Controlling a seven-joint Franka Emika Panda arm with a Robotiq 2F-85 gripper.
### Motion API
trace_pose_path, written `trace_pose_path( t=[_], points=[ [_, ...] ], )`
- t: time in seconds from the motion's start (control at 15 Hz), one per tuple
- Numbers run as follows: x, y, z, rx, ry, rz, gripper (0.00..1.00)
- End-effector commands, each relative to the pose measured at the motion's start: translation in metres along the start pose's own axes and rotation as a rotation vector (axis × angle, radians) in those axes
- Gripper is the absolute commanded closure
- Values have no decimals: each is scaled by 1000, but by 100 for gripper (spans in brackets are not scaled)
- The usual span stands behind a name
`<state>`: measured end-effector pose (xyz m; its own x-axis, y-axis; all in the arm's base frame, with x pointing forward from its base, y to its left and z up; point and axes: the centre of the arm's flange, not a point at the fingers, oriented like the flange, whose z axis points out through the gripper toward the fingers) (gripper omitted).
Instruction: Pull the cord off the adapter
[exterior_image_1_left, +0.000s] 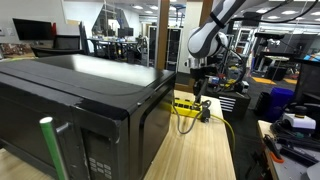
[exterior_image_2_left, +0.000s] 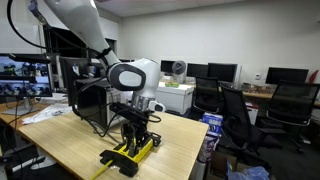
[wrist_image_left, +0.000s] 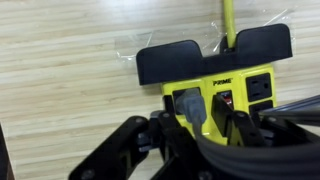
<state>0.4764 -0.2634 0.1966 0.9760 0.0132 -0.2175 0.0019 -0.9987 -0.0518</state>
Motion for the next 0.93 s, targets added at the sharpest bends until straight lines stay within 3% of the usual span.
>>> trace_pose_path(
  t=[0.0,0.13,0.87],
  points=[
    [-3,0,-3,-5,-17,12,87],
    [-4,0,-8,1,-10,9,96],
    [-9,-2,-30,49,4,-7,93]
  ],
)
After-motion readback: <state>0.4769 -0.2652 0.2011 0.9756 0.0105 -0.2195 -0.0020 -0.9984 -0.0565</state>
